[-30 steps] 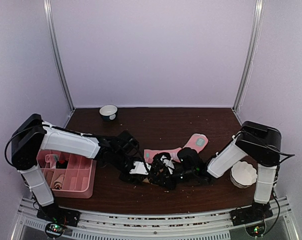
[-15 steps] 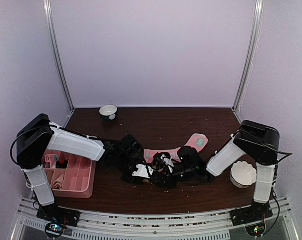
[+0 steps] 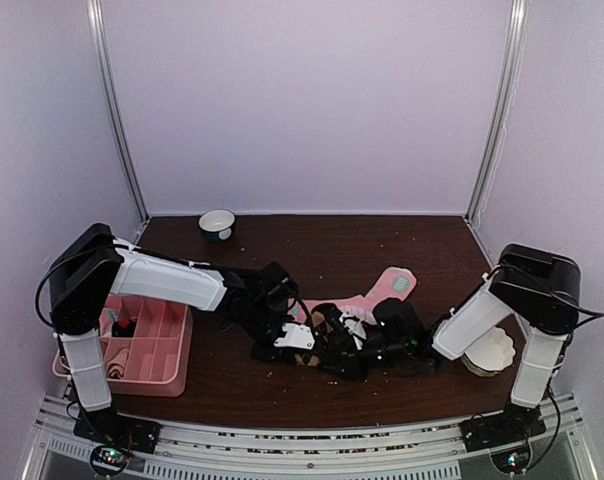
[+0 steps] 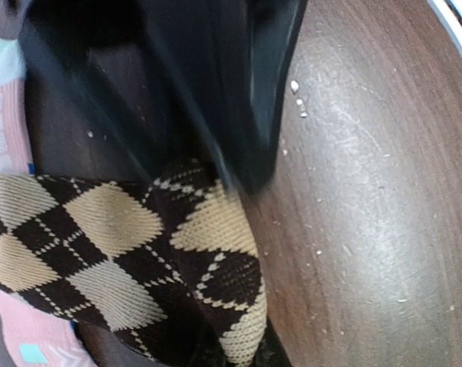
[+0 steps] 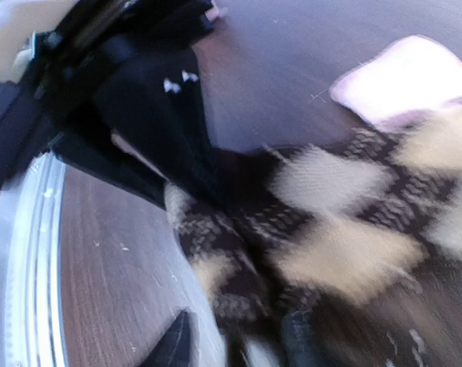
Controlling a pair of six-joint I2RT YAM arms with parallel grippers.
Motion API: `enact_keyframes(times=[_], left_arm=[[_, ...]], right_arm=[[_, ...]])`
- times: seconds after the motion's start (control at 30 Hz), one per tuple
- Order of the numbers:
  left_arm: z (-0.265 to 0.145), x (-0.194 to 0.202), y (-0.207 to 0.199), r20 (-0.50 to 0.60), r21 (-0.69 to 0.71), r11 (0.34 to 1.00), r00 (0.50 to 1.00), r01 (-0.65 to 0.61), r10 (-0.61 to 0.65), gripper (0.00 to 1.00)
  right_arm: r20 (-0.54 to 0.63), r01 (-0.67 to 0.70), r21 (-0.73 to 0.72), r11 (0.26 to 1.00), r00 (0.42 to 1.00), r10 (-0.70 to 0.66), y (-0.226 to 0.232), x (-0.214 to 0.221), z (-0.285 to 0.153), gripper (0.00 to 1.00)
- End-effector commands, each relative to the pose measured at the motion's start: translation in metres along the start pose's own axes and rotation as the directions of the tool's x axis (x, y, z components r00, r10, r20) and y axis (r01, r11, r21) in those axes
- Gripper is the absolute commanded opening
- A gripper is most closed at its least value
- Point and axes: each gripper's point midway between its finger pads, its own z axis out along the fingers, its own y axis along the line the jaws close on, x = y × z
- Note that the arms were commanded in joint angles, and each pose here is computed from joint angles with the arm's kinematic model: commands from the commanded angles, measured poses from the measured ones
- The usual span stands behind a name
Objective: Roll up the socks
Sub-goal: Roll the sock.
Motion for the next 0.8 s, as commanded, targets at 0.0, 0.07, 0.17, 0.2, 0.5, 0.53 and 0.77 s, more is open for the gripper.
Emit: enact_keyframes(times=[0.0, 0.07, 0.17, 0.2, 0.5, 0.53, 0.77], left_arm=[[-0.002, 0.022, -0.032, -0.07, 0.161, 0.977, 0.989, 0.141, -0.131, 0.05], [-0.004, 0.026, -0.04, -0.093, 0.197, 0.966, 0.984, 0.167, -0.151, 0.05], [-0.006, 0.027, -0.049, -0.112, 0.249, 0.945, 0.976, 0.212, -0.189, 0.04], [-0.007, 0.026, -0.052, -0.115, 0.26, 0.939, 0.973, 0.224, -0.2, 0.04], [-0.006, 0.018, -0.056, -0.129, 0.334, 0.899, 0.958, 0.284, -0.254, 0.04], [-0.005, 0.016, -0.057, -0.133, 0.351, 0.889, 0.955, 0.294, -0.264, 0.04], [0.002, 0.015, -0.06, -0.183, 0.461, 0.798, 0.921, 0.389, -0.344, 0.04]], right_arm=[[-0.048, 0.013, 0.259, 0.966, 0.999, -0.001, -0.038, 0.035, -0.037, 0.96], [0.013, 0.047, 0.325, 0.944, 0.998, -0.054, -0.043, 0.019, -0.052, 1.0], [0.108, 0.051, 0.448, 0.893, 0.988, -0.11, -0.051, -0.008, -0.08, 1.0], [0.162, 0.018, 0.5, 0.866, 0.98, -0.114, -0.055, -0.019, -0.093, 1.0], [0.371, -0.2, 0.612, 0.765, 0.927, -0.055, -0.07, -0.038, -0.143, 1.0], [0.37, -0.165, 0.617, 0.77, 0.924, -0.099, -0.064, -0.035, -0.145, 1.0], [0.131, 0.279, 0.496, 0.822, 0.912, -0.388, 0.005, 0.009, -0.108, 0.82]])
